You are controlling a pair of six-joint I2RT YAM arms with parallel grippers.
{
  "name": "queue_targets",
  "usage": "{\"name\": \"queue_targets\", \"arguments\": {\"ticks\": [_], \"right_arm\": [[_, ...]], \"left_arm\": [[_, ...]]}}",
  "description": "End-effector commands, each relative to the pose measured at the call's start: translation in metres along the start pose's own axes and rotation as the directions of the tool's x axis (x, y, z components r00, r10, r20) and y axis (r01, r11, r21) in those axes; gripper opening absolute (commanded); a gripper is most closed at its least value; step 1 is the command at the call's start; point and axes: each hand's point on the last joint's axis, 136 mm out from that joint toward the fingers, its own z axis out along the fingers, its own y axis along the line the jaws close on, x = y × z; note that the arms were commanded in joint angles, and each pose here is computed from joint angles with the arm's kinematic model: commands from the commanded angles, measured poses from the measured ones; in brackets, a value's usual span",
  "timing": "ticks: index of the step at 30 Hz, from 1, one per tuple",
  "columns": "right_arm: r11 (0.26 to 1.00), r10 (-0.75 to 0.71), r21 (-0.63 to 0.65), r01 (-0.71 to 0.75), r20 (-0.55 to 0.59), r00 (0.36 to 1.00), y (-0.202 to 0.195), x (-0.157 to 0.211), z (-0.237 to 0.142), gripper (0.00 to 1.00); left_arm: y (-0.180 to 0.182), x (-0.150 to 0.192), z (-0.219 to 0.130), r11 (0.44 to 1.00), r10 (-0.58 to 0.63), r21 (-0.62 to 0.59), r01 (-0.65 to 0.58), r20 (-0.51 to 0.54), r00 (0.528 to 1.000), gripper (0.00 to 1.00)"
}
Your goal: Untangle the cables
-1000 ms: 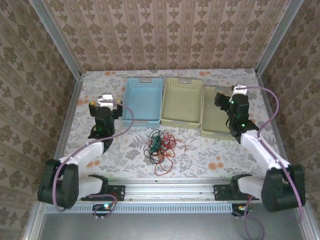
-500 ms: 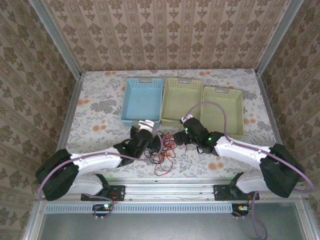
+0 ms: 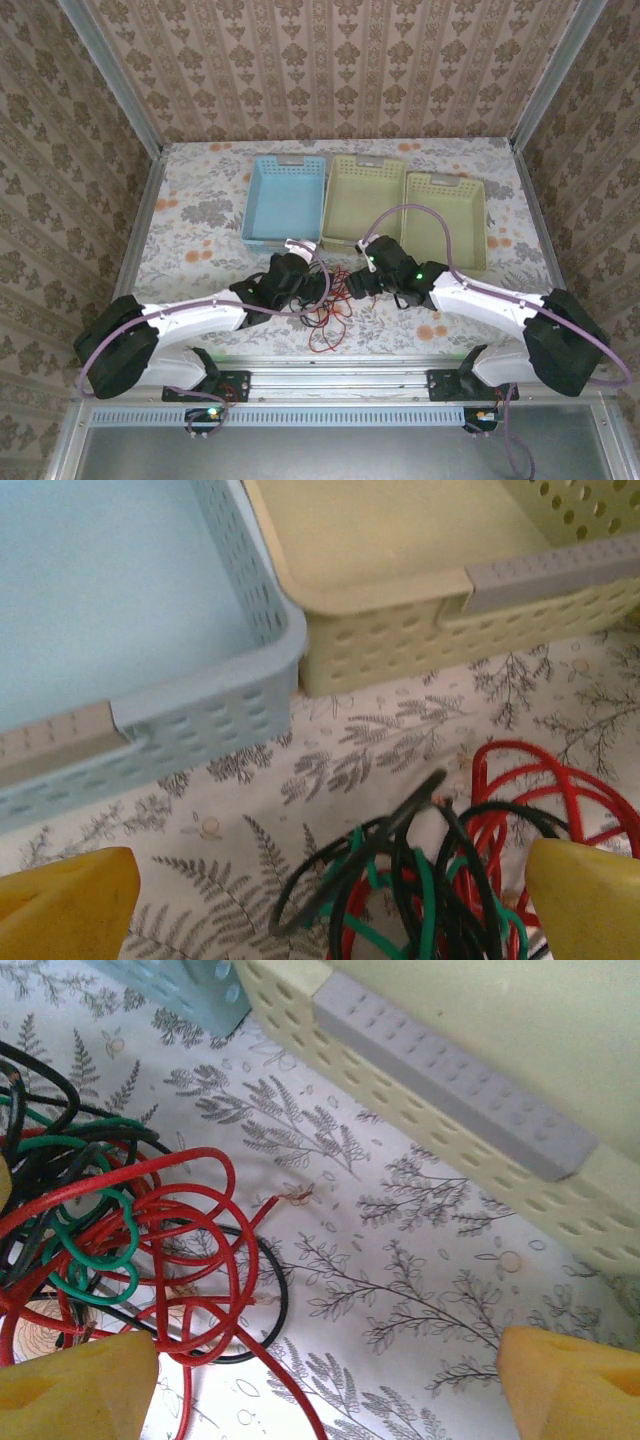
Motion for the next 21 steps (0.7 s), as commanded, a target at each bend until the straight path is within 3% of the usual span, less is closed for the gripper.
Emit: {"name": "queue_targets", "arguments": {"ticks": [1,9,12,21], "right_arm": [[1.0,0.003,-0.028,-0.006,-0.093,0.996,0.008,0.012,0.011,0.89],[0.996,0.077,0.056,-0.068,-0.182,0.98,-0.016,0.035,0.022,0.87],[0.996,0.077,0.053,-0.068,-0.205,0.976,-0.017,0.042,0.02,0.86],[0.994,0.096,0.066,-0.087,-0.132,0.987,-0.023,0.032,0.003,0.84]], "left_arm": [[-0.005,0.007,-0.004,0.996,-0.058,0.06,0.059,-0.02,0.998,1.0],[-0.011,0.023,0.007,0.996,-0.033,0.081,0.039,-0.084,0.996,0.99],[-0.009,0.028,0.011,0.997,-0.037,0.068,0.044,-0.1,0.994,0.94],[-0.003,0.047,0.024,0.999,-0.032,0.026,0.036,-0.161,0.986,0.62]]}}
